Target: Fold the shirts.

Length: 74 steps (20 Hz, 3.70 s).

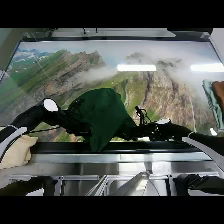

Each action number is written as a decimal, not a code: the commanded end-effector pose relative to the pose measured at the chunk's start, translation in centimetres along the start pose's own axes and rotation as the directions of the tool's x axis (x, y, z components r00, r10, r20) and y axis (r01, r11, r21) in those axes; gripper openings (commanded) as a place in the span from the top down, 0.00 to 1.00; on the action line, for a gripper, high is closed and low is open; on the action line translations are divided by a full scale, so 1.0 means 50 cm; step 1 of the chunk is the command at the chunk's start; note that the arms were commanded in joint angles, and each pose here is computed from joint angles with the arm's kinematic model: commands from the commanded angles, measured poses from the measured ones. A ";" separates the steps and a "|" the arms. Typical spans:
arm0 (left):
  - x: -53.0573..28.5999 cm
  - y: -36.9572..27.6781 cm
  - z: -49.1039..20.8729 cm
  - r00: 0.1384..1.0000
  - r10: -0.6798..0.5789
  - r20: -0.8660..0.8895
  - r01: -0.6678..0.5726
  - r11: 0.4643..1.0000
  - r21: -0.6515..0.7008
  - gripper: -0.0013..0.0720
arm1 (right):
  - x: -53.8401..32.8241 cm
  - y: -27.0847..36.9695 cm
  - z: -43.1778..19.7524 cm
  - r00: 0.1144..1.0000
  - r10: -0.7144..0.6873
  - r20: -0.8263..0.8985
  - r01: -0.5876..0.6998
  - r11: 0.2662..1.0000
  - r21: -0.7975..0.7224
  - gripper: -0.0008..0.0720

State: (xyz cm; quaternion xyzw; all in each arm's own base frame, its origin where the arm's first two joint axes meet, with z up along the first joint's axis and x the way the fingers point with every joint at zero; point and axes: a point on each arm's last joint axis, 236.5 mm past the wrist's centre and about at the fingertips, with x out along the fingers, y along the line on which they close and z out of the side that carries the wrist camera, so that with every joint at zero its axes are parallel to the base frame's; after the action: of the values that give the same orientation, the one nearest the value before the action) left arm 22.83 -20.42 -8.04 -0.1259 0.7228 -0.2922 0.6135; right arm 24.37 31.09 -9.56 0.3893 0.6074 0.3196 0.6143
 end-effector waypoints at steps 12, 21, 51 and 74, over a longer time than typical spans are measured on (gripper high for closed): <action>-0.739 -0.331 0.100 0.500 -0.371 0.782 0.089 0.921 0.380 0.96 | -0.594 0.402 0.126 0.755 0.341 0.560 0.056 0.817 -0.574 0.97; -0.960 -0.463 -0.094 0.121 -0.370 0.921 -0.198 0.900 0.388 0.95 | -0.856 0.755 -0.088 0.426 0.592 0.684 0.529 0.450 -0.719 0.97; -0.274 0.123 0.437 0.949 -0.028 0.313 -0.019 0.989 0.147 0.51 | -0.395 -0.007 0.041 0.982 -0.138 0.126 0.140 0.990 -0.007 0.51; -0.309 0.176 0.471 0.925 0.221 0.308 -0.269 0.955 0.123 0.96 | -0.207 -0.057 0.064 0.974 -0.187 0.130 0.192 0.981 -0.022 0.97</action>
State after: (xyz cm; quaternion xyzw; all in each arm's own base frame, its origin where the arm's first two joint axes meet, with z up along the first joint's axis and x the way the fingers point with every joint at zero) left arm 49.88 -14.12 -4.25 -0.0025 0.6133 -0.2763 0.7399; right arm 22.97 22.68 -7.32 0.3734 0.6113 0.2702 0.6434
